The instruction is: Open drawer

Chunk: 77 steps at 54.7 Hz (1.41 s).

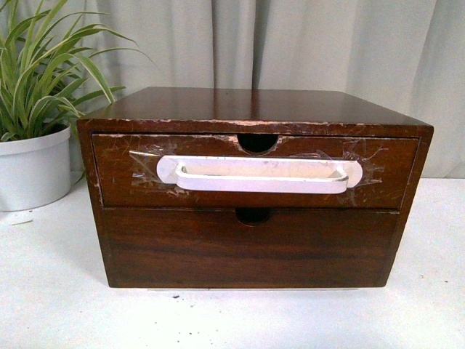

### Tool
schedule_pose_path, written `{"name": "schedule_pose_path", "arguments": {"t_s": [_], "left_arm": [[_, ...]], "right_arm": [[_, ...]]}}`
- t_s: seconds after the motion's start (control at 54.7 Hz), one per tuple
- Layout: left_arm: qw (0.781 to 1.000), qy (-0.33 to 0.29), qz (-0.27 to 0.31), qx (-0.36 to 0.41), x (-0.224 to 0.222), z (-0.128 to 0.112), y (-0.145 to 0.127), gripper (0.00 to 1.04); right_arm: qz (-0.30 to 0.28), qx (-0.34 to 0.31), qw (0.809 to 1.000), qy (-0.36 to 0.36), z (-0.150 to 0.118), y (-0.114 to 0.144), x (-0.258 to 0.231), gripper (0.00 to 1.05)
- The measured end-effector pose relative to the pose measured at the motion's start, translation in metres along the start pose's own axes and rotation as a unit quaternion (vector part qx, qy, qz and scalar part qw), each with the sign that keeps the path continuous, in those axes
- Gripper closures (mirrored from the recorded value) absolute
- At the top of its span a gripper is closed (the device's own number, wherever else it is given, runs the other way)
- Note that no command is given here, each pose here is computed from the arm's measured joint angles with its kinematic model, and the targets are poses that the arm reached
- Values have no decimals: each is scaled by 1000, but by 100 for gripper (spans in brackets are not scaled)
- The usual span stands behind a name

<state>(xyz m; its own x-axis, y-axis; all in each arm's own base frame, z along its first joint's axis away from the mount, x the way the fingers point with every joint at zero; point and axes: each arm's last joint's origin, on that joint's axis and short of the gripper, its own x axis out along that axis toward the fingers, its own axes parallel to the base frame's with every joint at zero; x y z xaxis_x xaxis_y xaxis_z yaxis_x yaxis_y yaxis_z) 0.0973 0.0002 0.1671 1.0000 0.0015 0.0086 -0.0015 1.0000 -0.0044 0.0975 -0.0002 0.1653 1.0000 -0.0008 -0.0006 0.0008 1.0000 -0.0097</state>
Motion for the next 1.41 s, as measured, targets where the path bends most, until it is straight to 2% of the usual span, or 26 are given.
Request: {"name": "schedule_pose_path", "arguments": {"t_s": [1.079,1.116,1.171,1.207,1.244,1.317,1.409], "left_arm": [[1000,0,0,0,0,0,0,6],[999,27,25,-6,0,-1,1,6],[996,78,51,-12,1,-3,3,6],[995,85,52,-14,2,-2,5,6],[995,85,48,-14,2,1,6,6],[996,78,39,-6,4,13,9,6],[997,79,-7,24,9,27,9,6]], "right_arm": [[0,0,1000,0,0,0,0,9],[0,0,1000,0,0,0,0,9],[54,-13,998,36,-1,0,0,9],[85,-19,994,66,-1,0,0,9],[143,-29,986,84,0,1,2,9],[191,-45,976,99,3,3,4,9],[226,-80,966,98,18,4,11,9]]}}
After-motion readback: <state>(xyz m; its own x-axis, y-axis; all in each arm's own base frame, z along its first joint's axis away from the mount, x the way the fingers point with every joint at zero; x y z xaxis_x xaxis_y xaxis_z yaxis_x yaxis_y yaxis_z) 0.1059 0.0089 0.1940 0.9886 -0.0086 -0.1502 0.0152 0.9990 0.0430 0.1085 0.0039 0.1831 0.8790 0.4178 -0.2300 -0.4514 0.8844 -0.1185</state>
